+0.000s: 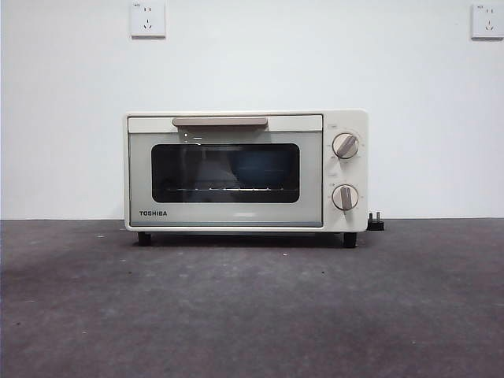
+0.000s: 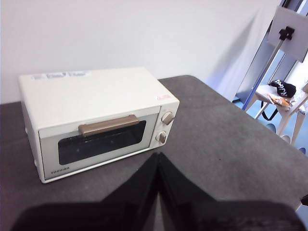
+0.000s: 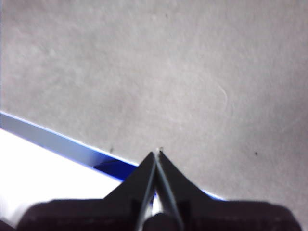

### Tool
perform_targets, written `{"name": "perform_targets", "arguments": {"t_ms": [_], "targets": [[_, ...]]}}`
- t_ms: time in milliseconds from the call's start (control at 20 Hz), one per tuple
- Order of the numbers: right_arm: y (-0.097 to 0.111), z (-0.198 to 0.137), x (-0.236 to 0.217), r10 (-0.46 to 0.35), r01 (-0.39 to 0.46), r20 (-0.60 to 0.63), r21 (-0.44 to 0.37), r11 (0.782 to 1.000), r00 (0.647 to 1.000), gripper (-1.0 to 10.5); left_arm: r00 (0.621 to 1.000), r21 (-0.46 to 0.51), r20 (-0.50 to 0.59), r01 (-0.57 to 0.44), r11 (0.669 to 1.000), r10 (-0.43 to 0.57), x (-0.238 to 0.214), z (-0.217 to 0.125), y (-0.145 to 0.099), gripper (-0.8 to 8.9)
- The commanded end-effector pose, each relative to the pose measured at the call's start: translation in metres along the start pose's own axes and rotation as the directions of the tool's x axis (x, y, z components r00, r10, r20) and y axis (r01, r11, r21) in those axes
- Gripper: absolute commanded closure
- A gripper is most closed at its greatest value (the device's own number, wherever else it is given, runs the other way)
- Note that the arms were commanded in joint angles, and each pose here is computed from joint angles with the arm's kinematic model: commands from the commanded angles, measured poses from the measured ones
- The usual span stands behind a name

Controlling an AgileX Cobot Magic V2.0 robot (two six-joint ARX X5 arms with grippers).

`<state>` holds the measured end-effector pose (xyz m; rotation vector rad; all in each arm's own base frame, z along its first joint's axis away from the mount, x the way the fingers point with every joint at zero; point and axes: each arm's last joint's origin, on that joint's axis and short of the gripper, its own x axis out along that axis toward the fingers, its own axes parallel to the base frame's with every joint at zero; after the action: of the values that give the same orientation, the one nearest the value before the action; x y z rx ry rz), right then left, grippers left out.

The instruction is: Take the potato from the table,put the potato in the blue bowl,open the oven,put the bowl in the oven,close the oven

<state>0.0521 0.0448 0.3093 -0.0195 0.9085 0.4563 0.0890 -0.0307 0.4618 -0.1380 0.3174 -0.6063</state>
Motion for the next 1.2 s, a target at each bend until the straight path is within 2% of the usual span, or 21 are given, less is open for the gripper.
{"name": "perform_targets", "arguments": {"t_ms": [50, 100, 200, 300, 400, 500, 600, 650, 800, 850, 950, 1050, 1200], "targets": [[0.0, -0.001, 0.002, -0.006, 0.006, -0.002, 0.001, 1.0, 1.0, 9.6, 0.999, 0.006, -0.032, -0.002, 1.0, 0.002, 0.013, 0.001, 0.005, 8.18], [0.0, -0.001, 0.002, -0.006, 0.006, -0.002, 0.001, 1.0, 1.0, 9.6, 0.999, 0.028, -0.045, -0.01, 1.0, 0.012, 0.018, 0.001, 0.008, 8.18], [0.0, -0.001, 0.002, -0.006, 0.006, -0.003, 0.001, 1.0, 1.0, 9.6, 0.996, 0.188, -0.067, -0.052, 0.981, 0.066, 0.029, 0.002, 0.014, 8.18], [0.0, -0.001, 0.002, -0.006, 0.006, -0.002, 0.001, 1.0, 1.0, 9.6, 0.992, 0.34, -0.082, -0.064, 0.938, 0.097, 0.038, -0.002, 0.02, 8.18], [0.0, -0.001, 0.002, -0.006, 0.006, -0.002, 0.001, 1.0, 1.0, 9.6, 0.995, 0.438, -0.026, -0.075, 0.896, 0.096, 0.047, -0.012, 0.026, 8.18], [0.0, -0.001, 0.002, -0.006, 0.006, -0.003, 0.001, 1.0, 1.0, 9.6, 0.99, 0.467, 0.108, -0.133, 0.874, 0.092, 0.055, -0.029, 0.033, 8.18], [0.0, -0.001, 0.002, -0.006, 0.006, -0.002, 0.001, 1.0, 1.0, 9.6, 0.938, 0.389, 0.323, -0.253, 0.886, 0.126, 0.059, -0.052, 0.045, 8.18], [0.0, -0.001, 0.002, -0.006, 0.006, -0.002, 0.001, 1.0, 1.0, 9.6, 0.889, 0.316, 0.416, -0.339, 0.886, 0.191, 0.059, -0.064, 0.052, 8.18], [0.0, -0.001, 0.002, -0.006, 0.006, -0.002, 0.001, 1.0, 1.0, 9.6, 0.713, 0.13, 0.594, -0.54, 0.831, 0.371, 0.056, -0.104, 0.067, 8.18], [0.0, -0.001, 0.002, -0.006, 0.006, -0.002, 0.001, 1.0, 1.0, 9.6, 0.678, 0.083, 0.612, -0.566, 0.82, 0.406, 0.056, -0.12, 0.071, 8.17], [0.0, -0.001, 0.002, -0.006, 0.006, -0.002, 0.001, 1.0, 1.0, 9.6, 0.65, 0.007, 0.588, -0.599, 0.8, 0.482, 0.057, -0.152, 0.079, 8.18], [0.0, -0.001, 0.002, -0.006, 0.006, -0.002, 0.001, 1.0, 1.0, 9.6, 0.662, -0.043, 0.551, -0.586, 0.809, 0.509, 0.058, -0.181, 0.086, 8.18], [0.0, -0.001, 0.002, -0.006, 0.006, -0.002, 0.001, 1.0, 1.0, 9.6, 0.678, -0.074, 0.483, -0.598, 0.798, 0.554, 0.061, -0.221, 0.093, 8.18]]}}
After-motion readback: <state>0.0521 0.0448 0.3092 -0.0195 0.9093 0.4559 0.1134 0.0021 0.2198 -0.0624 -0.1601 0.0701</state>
